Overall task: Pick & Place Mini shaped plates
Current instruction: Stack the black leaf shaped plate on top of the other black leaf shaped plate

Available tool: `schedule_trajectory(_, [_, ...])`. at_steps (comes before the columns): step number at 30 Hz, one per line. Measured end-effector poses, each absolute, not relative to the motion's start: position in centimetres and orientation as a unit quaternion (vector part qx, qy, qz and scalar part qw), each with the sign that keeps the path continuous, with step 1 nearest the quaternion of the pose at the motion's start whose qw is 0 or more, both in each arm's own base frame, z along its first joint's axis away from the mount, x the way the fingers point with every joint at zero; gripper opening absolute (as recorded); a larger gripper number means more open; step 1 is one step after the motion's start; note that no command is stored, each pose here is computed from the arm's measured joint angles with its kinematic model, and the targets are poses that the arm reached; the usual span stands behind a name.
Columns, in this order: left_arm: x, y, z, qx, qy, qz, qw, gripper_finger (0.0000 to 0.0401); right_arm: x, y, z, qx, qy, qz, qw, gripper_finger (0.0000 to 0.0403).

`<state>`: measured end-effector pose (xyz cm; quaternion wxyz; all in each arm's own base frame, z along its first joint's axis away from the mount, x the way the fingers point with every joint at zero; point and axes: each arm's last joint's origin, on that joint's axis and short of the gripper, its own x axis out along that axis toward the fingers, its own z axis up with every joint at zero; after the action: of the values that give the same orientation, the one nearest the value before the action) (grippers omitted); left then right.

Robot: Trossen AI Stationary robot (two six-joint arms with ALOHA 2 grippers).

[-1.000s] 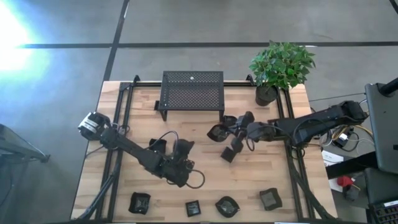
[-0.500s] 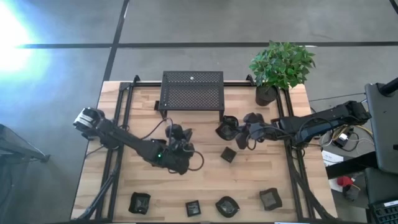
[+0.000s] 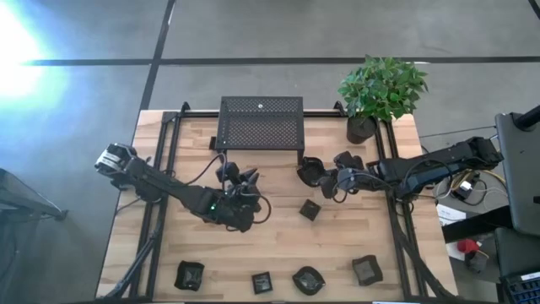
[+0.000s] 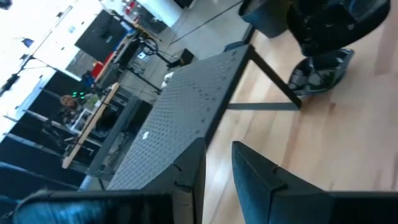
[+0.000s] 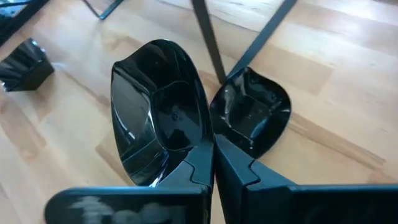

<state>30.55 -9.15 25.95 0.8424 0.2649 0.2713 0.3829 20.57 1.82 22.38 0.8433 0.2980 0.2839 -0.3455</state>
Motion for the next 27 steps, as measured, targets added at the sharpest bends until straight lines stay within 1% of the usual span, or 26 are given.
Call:
schedule_trajectory(5, [30.5, -9.1, 26.0, 0.268, 0.267, 0.393, 0.838, 0.0078, 20.4, 1.7, 22.3, 0.294, 0.282, -0.359, 0.840, 0.0008])
schedule_trajectory(9, [30.5, -9.1, 26.0, 0.270, 0.268, 0.393, 0.837, 0.0078, 20.3, 1.7, 22.3, 0.322, 0.270, -0.374, 0.827, 0.0008])
schedule_trajectory(12, [30.5, -9.1, 26.0, 0.271, 0.268, 0.393, 0.837, 0.0078, 20.0, 1.6, 21.9, 0.342, 0.258, -0.411, 0.804, 0.0008])
schedule_trajectory(17, [30.5, -9.1, 26.0, 0.271, 0.268, 0.394, 0.836, 0.0078, 19.4, 1.4, 21.2, 0.401, 0.232, -0.474, 0.748, 0.0008])
schedule_trajectory(22, [30.5, -9.1, 26.0, 0.271, 0.268, 0.394, 0.836, 0.0078, 19.3, 1.3, 20.5, 0.427, 0.210, -0.515, 0.713, 0.0008])
schedule_trajectory(27, [30.5, -9.0, 26.0, 0.272, 0.269, 0.394, 0.836, 0.0078, 19.9, 1.0, 19.6, 0.433, 0.200, -0.539, 0.695, 0.0008])
